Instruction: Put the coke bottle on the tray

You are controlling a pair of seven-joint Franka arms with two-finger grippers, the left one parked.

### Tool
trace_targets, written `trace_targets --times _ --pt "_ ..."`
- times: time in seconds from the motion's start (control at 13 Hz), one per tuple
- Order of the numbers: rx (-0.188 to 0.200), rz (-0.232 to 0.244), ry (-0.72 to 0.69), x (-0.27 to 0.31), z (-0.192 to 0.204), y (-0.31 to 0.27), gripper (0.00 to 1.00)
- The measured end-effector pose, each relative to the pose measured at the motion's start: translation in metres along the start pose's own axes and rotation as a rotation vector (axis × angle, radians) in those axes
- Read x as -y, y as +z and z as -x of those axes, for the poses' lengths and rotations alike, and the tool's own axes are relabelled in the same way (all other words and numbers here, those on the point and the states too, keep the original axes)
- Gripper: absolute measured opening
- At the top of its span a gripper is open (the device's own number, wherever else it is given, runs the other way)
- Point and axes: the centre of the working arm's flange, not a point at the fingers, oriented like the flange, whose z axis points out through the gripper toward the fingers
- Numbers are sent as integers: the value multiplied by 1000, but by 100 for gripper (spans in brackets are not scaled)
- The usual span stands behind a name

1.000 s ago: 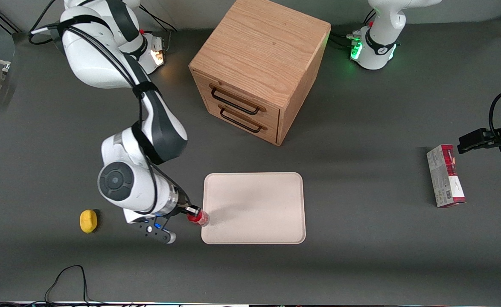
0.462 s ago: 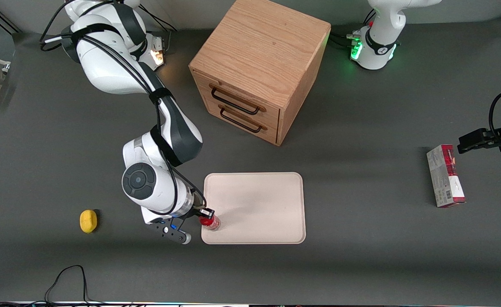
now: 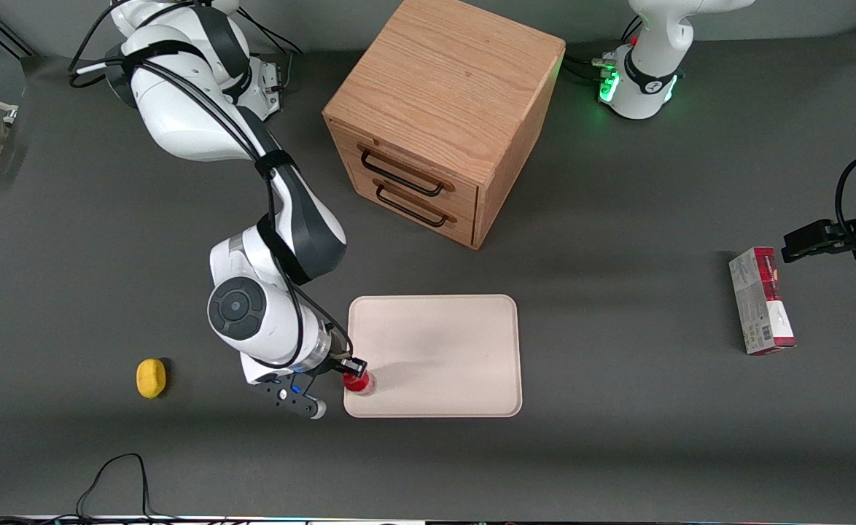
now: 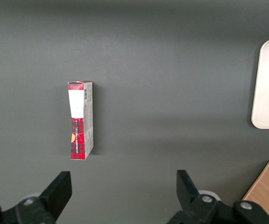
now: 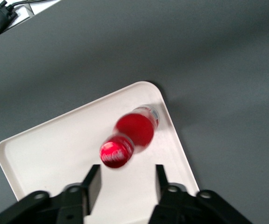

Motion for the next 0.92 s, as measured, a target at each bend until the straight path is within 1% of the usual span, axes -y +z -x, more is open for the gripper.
trace_targets --times 0.08,0.15,0.23,0.31,0.38,0.62,0.77,0.85,0.92 --pt "-2 -1 0 0 0 -1 71" --pt "-3 -3 -1 1 0 -2 80" --pt "-5 -4 -1 1 0 -3 92" --pt "-7 -6 -1 1 -1 -5 100" --pt "-3 -1 0 0 -1 -6 100" --pt "54 62 -18 -25 -12 -31 100" --pt "122 119 -88 -59 -20 -58 100" --pt "148 135 -129 -80 -26 -72 100" --pt "166 141 -167 -108 -32 -84 100"
